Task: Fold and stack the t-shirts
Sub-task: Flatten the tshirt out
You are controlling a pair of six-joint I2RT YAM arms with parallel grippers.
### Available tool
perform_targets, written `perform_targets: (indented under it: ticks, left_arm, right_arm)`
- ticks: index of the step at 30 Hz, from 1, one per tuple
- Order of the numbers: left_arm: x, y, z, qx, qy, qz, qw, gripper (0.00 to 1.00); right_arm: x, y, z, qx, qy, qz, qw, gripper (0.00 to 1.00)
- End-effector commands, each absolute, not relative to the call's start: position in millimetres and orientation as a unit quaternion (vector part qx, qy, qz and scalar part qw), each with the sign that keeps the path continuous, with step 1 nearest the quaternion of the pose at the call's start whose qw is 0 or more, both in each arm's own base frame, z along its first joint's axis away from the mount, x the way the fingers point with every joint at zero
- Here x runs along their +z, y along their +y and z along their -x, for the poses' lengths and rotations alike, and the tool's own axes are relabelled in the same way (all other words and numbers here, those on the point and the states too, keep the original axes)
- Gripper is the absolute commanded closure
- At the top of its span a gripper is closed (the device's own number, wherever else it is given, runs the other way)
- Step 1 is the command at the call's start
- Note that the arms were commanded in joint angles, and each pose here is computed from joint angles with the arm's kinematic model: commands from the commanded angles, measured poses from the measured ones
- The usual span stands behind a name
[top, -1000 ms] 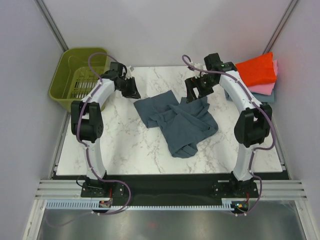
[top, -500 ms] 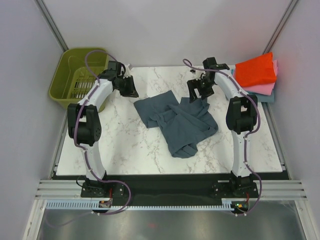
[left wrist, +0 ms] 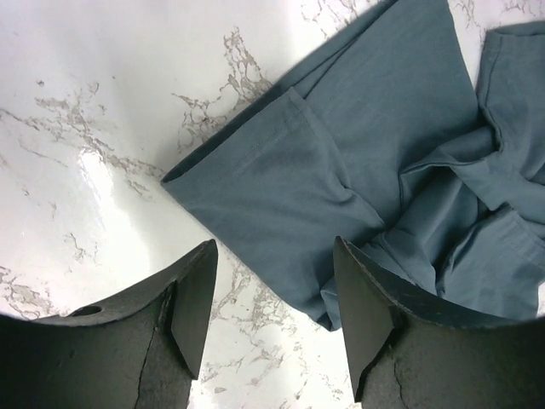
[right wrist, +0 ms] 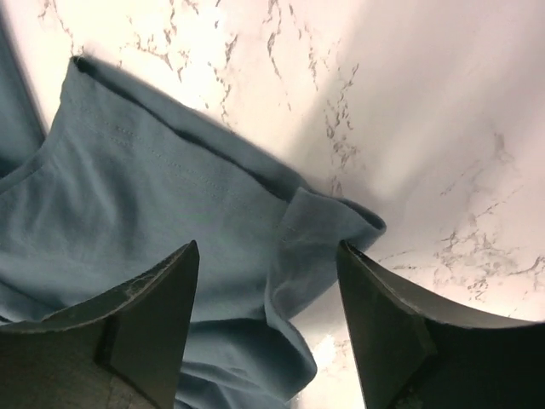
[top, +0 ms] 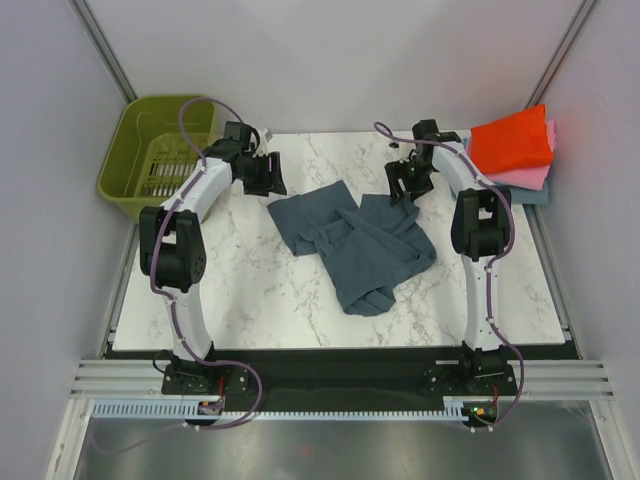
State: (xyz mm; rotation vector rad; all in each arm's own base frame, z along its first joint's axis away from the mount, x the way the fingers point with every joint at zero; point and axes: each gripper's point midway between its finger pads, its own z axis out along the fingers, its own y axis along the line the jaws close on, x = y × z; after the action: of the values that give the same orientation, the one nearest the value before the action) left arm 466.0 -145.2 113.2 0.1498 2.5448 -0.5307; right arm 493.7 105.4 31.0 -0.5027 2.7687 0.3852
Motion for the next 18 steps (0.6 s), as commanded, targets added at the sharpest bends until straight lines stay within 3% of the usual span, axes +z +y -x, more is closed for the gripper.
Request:
perform_targets:
  ticks: [1,2,5,10,13,14,17,18]
  left_arm:
    - [125,-145,-480,-0.179,0.936,-0.081,0.293,0.36]
    - [124,-146,-480,-0.179,0.936,-0.082,0.292,0.36]
    - [119,-149,-484,-0.178,0.935,-0.087,0.293,0.36]
    - [124,-171,-532,-0.169,0.915,-0.152,0.334,0.34]
    - [116,-194,-559,-0.144,0.896,-0.225,0.356,0.33]
    - [129,-202,-574,-0.141,0.884,-0.237,0.378,0.32]
    - [114,-221,-586,-0.141,0.872,-0.275,0.38,0.29]
    - [103,-226,-587,-0.138,0.869,-0.291,0.375,0.28]
  right_arm:
    - [30,106,-504,0.125,0.962,0.182,0.163,0.28]
    - [28,106,-504,0.125,0.962,0.182,0.162,0.36]
    - [31,106,-509,0.121,0.961,0.179,0.171,0.39]
    - [29,104,-515,0.111,0.963,0.173,0.177,0.46]
    - [29,102,-515,0.107,0.962,0.174,0.179,0.69]
    - [30,102,-515,0.106,0.963,0.173,0.179,0.85]
    - [35,100,-517,0.1,0.962,0.172,0.186,1.0]
    - [37,101,-517,0.101,0.962,0.173,0.187,1.0]
